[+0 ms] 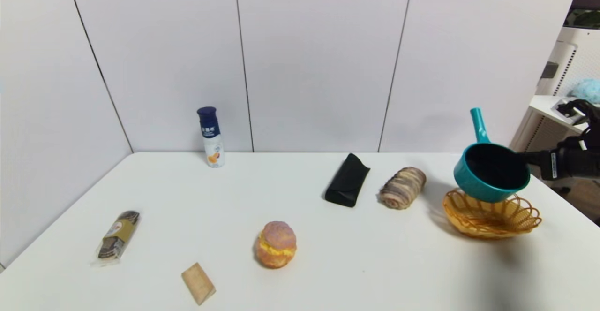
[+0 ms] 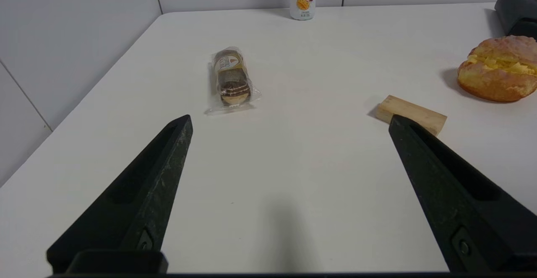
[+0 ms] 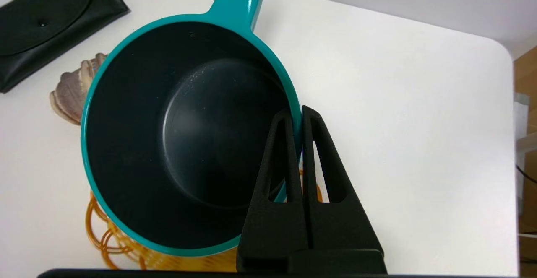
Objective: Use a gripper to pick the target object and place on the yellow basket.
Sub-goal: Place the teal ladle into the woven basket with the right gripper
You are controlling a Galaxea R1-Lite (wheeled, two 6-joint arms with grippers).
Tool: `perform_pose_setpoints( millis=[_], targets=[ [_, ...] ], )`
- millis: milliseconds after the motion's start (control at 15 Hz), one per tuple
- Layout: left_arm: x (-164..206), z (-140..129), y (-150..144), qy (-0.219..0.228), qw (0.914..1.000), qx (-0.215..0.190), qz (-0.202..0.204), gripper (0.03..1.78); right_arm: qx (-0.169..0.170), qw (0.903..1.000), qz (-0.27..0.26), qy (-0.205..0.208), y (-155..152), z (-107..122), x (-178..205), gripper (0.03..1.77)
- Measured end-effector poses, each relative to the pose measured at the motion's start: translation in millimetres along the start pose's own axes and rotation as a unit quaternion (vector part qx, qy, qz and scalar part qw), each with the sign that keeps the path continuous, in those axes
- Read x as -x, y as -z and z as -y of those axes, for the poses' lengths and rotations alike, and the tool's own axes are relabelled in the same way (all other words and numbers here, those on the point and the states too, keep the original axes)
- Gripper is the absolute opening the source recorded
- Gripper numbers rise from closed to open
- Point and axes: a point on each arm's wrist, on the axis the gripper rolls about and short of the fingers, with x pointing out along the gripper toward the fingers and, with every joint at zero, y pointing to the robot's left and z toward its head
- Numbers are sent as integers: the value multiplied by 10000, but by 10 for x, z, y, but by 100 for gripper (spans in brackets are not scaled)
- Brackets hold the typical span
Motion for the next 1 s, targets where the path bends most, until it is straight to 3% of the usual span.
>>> perform_pose_setpoints(
  millis=[333,467,733,1000],
  targets=[
    [0,0,0,0,10000,-2,0,169,-152,9996,-186,-119,101,25,-89,7],
    [0,0,0,2,10000,-2,0,169,-171,9991,-132,-366,134,-6,-81,7],
    [0,0,0,2,10000,-2,0,169,-157,9986,-85,-492,150,-50,-36,73],
    [0,0,0,-2,10000,-2,0,169,-53,9991,129,-396,53,-67,79,112]
  ],
)
